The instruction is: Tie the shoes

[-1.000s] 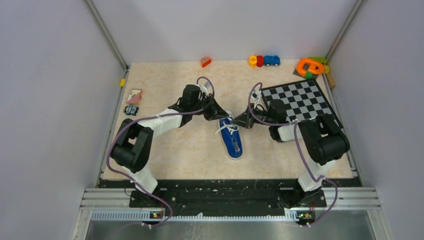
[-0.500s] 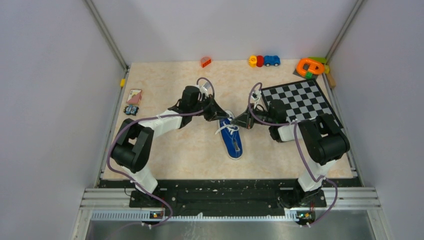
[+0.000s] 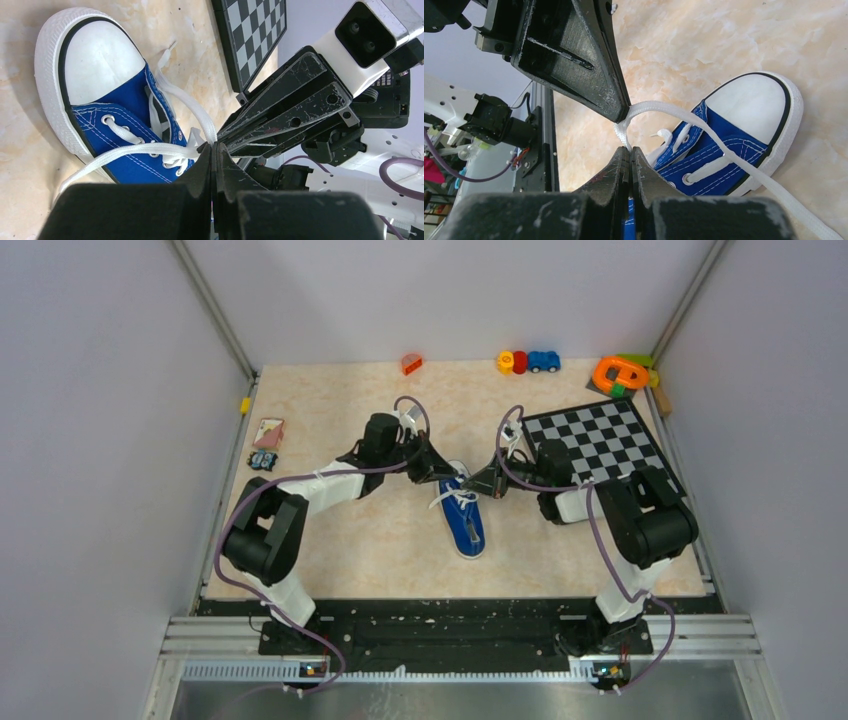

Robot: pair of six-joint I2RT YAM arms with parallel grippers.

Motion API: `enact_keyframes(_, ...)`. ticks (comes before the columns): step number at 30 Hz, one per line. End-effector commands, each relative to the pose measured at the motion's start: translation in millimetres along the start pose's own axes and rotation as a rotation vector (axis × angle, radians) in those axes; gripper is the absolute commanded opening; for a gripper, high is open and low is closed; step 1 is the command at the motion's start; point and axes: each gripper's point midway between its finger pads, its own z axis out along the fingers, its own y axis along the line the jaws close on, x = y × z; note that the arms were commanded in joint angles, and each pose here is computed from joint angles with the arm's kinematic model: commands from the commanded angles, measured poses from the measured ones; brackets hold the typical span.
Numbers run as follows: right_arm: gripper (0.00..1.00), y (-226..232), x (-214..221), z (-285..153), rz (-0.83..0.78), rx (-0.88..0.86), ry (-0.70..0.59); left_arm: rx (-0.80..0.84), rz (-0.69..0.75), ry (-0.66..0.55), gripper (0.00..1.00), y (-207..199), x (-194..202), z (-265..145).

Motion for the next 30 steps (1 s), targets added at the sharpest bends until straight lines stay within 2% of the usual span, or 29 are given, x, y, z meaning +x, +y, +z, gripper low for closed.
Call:
enact_keyframes(1, 0.04, 2, -10, 3, -0.046, -0.020, -0.024, 0.050, 0.067, -0.024, 0.00, -18, -5, -6)
enact_keyframes(13, 0.19, 1, -10, 4, -0.036, -0.011, -0.026, 0.044, 0.066, -0.023, 0.00, -14, -1, -7)
enact_keyframes(24, 0.22, -4, -13, 0, -0.023, 0.018, -0.040, 0.007, 0.045, -0.020, 0.00, -6, -2, -7)
enact_keyframes(30, 0.32, -7, -13, -1, -0.019, 0.040, -0.036, 0.005, 0.031, -0.021, 0.00, -5, -5, -6)
